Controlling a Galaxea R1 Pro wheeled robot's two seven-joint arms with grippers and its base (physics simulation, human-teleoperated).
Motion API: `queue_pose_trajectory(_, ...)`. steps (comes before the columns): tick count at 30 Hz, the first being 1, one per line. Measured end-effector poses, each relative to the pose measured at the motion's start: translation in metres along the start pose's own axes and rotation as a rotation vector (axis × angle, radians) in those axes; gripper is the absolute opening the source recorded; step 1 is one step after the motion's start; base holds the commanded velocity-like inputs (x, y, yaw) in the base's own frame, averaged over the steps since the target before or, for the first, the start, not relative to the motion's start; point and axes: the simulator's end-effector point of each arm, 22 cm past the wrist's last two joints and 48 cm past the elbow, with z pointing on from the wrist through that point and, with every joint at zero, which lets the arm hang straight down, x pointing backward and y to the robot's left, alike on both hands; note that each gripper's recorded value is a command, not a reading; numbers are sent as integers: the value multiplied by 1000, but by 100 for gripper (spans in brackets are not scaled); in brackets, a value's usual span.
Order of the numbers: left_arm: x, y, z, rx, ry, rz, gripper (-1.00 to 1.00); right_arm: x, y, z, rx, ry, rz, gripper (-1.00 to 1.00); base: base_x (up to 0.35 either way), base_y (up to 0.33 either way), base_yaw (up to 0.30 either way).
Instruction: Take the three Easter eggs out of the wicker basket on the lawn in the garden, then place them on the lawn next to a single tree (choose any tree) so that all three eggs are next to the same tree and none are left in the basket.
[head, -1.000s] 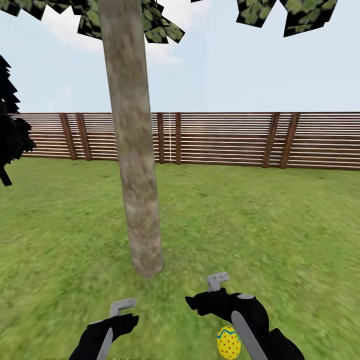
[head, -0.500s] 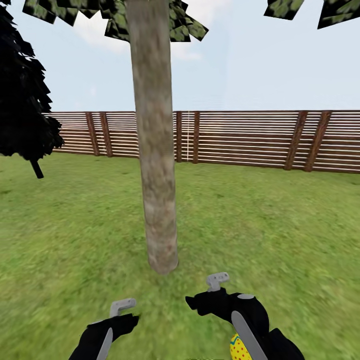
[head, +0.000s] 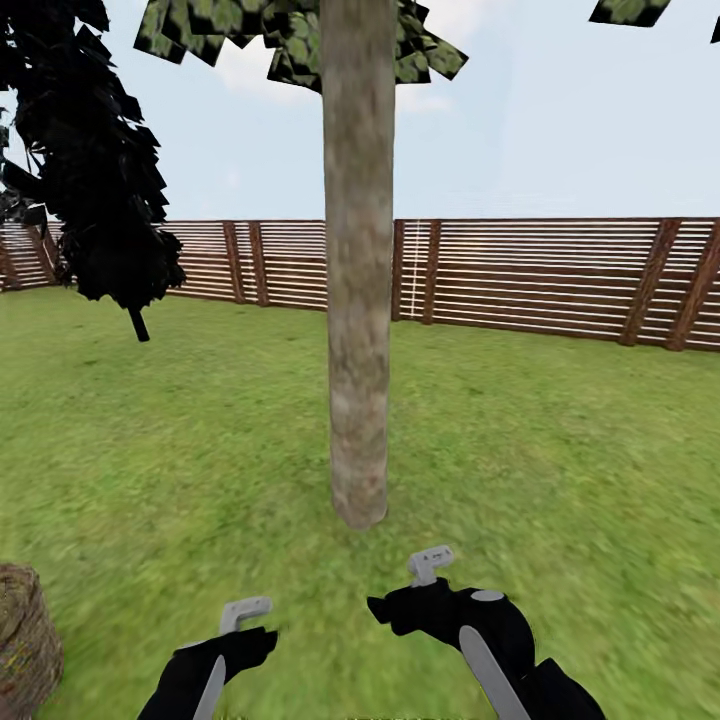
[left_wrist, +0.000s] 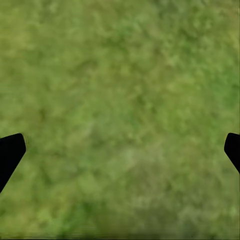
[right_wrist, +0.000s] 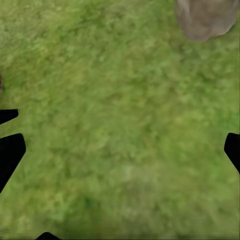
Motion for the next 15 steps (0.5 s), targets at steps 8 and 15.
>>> queue_pose_trajectory(8, -6, -2, -9, -1, 7, 0, 100, -8, 3, -7, -2, 7, 1, 100, -28, 0, 242)
queue_pose_trajectory(15, -9, -3, -17, -4, 15, 0, 100, -14, 6, -13, -3, 13, 3, 100, -147, 0, 242)
